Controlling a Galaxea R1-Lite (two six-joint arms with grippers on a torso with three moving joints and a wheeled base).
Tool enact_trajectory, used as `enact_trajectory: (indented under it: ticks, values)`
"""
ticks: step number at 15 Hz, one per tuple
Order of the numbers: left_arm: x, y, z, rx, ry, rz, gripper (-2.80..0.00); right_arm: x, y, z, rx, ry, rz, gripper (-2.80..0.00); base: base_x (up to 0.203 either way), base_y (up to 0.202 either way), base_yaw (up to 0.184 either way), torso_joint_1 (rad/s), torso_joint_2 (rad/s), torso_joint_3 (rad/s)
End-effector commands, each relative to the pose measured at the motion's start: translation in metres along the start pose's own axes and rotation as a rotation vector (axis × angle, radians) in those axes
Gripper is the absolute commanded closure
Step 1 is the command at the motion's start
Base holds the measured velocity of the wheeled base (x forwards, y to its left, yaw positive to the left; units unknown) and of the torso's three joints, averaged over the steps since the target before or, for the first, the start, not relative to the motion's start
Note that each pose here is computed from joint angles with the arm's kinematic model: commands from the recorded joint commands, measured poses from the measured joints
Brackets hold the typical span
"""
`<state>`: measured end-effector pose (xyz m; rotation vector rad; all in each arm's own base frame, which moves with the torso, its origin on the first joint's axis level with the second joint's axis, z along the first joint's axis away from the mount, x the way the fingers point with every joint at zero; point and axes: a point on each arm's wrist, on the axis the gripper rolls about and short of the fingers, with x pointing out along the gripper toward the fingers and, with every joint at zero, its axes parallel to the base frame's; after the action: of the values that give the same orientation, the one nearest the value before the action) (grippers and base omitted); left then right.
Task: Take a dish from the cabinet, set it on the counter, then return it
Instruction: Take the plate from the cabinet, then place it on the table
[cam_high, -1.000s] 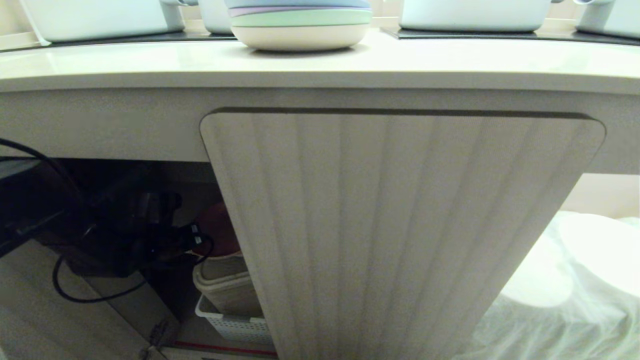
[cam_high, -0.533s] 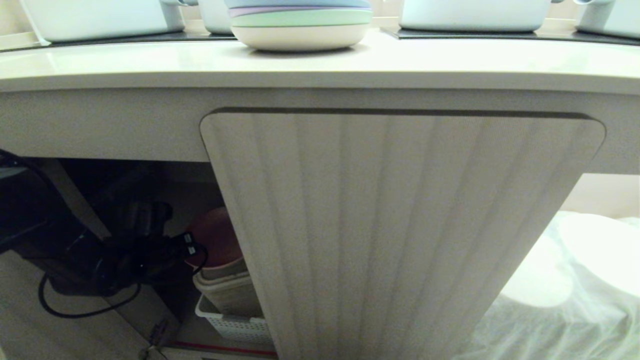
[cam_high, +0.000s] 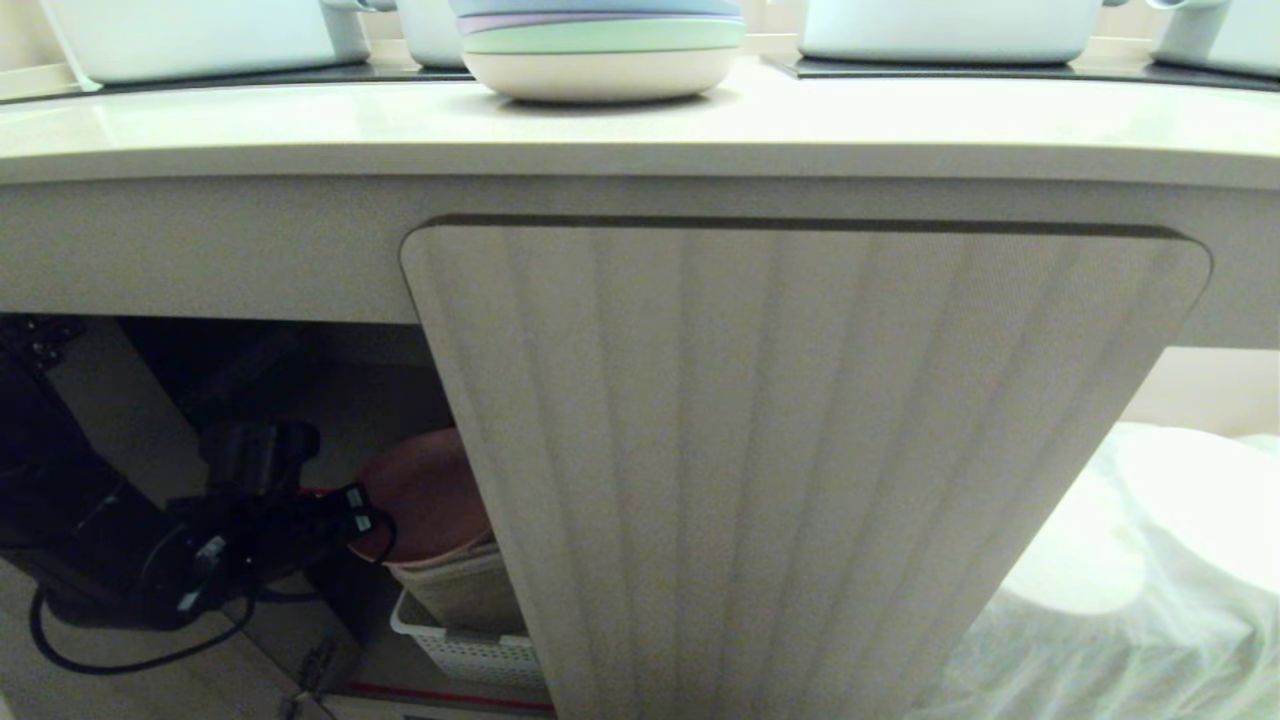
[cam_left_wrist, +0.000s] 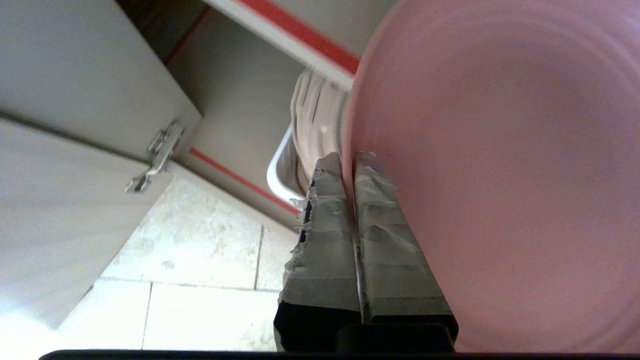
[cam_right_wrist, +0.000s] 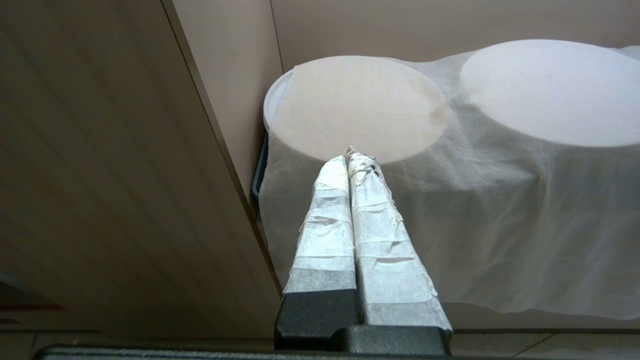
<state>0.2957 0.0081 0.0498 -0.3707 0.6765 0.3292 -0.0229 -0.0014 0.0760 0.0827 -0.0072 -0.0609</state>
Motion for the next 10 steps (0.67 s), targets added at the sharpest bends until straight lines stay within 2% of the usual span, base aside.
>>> enact_trajectory:
  ticks: [1, 6, 10]
  values:
    - [-0.015, 0.004, 0.001, -0.01, -0.019, -0.01, 0.0, 0.0, 0.0, 0.0, 0.0, 0.0, 0.0, 0.0, 0.0, 0.0, 0.0, 0.0, 0.0, 0.0]
    - [-0.039, 0.021, -0.007, -0.038, -0.009, -0.017, 0.0, 0.0, 0.0, 0.0, 0.0, 0.0, 0.0, 0.0, 0.0, 0.0, 0.0, 0.0, 0.0, 0.0]
    - [-0.054, 0.046, -0.005, -0.1, -0.013, -0.011, 0.0, 0.0, 0.0, 0.0, 0.0, 0.0, 0.0, 0.0, 0.0, 0.0, 0.0, 0.0, 0.0, 0.0]
